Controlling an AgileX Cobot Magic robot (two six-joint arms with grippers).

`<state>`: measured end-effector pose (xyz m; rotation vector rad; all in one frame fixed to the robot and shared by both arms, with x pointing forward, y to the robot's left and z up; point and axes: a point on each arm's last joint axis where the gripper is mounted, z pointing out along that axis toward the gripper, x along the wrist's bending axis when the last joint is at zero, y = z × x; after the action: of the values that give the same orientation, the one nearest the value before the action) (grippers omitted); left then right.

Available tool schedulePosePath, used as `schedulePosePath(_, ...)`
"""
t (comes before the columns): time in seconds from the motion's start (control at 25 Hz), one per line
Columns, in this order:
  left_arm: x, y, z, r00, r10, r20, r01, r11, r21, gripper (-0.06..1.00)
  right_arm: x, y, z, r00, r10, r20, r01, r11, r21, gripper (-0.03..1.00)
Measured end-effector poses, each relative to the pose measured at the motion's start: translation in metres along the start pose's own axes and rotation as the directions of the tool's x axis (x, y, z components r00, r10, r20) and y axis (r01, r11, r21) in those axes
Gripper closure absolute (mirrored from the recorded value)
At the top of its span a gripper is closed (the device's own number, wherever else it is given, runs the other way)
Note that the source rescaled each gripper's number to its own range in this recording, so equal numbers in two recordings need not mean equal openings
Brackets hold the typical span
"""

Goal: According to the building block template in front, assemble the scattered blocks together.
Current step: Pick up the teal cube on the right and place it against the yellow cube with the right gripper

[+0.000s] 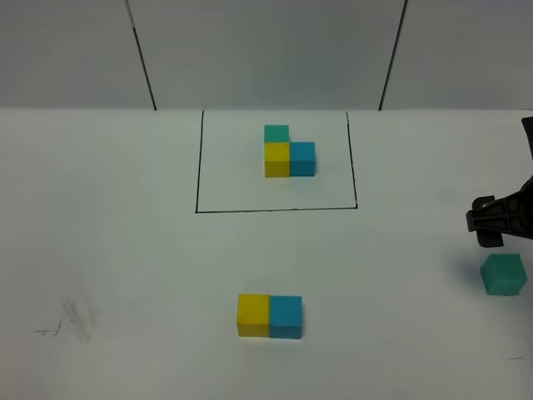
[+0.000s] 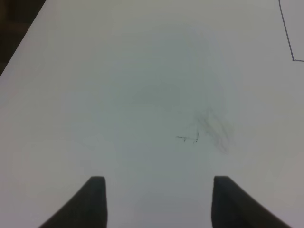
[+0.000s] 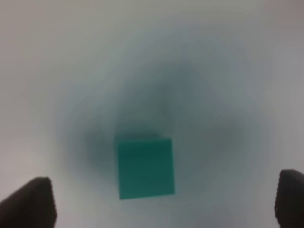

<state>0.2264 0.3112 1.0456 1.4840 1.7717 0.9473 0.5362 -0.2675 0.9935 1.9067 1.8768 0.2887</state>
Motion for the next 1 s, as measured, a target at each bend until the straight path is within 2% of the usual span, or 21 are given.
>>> schedulePosePath(0.24,0.000,0.000,0.000,1.000,0.000,0.000,0.000,1.000,0.000,0.83,0.003,-0.006,0.038,1.000,0.002,-0.023,0.000,0.995,0.099,0.06)
schedulePosePath(0.68,0.000,0.000,0.000,1.000,0.000,0.000,0.000,1.000,0.000,0.83,0.009,-0.015,0.077,0.999,0.006,-0.047,0.003,0.984,0.176,0.07)
schedulePosePath(1.0,0.000,0.000,0.000,1.000,0.000,0.000,0.000,1.000,0.000,0.83,0.002,-0.018,0.093,0.999,0.022,-0.045,-0.013,0.982,0.188,0.16)
